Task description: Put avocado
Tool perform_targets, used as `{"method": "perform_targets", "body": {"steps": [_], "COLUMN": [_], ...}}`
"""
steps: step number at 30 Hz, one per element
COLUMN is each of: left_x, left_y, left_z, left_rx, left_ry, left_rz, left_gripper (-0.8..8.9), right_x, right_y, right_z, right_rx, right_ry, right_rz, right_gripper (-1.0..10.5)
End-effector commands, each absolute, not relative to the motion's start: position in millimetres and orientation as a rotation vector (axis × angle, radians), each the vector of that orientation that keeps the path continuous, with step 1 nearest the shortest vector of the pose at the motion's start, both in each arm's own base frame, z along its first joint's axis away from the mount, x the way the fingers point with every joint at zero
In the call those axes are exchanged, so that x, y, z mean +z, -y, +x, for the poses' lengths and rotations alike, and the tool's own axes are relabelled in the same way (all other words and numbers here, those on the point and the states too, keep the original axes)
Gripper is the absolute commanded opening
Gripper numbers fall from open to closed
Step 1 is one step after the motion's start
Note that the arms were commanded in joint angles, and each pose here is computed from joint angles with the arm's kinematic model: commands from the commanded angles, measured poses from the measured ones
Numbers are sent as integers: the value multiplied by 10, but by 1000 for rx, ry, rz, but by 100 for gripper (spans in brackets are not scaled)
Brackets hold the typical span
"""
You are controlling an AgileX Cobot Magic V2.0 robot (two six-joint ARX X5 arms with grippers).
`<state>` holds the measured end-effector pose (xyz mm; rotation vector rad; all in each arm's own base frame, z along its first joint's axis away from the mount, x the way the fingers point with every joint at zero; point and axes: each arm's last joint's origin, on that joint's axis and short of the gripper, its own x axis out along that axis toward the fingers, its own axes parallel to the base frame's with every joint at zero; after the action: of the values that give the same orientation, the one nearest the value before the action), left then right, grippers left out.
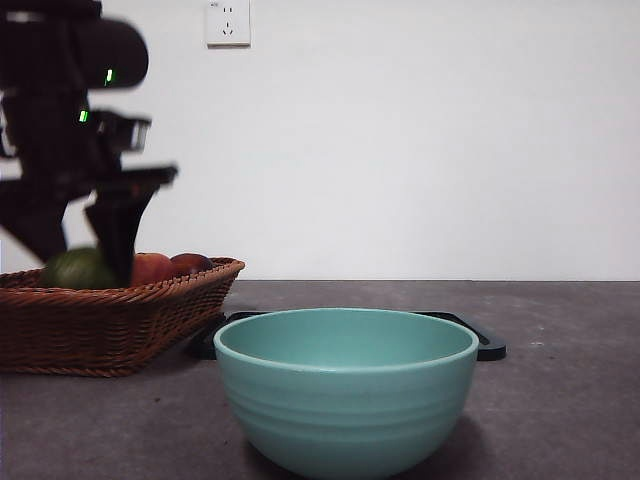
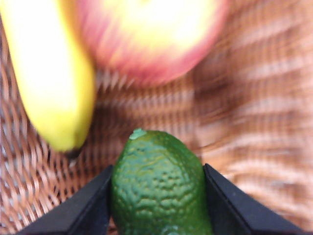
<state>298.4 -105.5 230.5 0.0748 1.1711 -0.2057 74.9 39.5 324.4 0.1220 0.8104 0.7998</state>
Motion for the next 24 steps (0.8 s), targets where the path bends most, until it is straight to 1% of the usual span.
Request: {"method": "perform_targets", "body": {"steps": [1, 3, 7, 12, 15, 18, 24], "left_x": [2638, 2794, 3050, 3192, 3152, 3042, 2686], "left_y": [1134, 1190, 1343, 1651, 1865, 2086, 2487], "left_z": [2929, 2831, 2544, 2205, 2078, 1994, 1953], "left_rx": [-266, -326, -493, -667, -746, -806, -872], "left_ry": [-1078, -1046, -999, -964, -978, -1014, -1097], "left_rz": [44, 20, -8, 46, 93, 145, 239], "left_gripper": [181, 181, 181, 181, 181, 181, 181], "right_x": [3291, 3291, 3291, 3291, 3295, 3295, 3295], "right_y": [-401, -401, -401, -400, -401, -401, -401], "right_z": [757, 758, 758, 760, 763, 763, 763], "right_rx": [806, 806, 804, 798, 799, 799, 799], "right_ry": [-791, -791, -790, -789, -784, -784, -784], "right_rz": [117, 117, 116, 113, 113, 113, 113], "right_gripper": [392, 392, 392, 392, 392, 392, 392]}}
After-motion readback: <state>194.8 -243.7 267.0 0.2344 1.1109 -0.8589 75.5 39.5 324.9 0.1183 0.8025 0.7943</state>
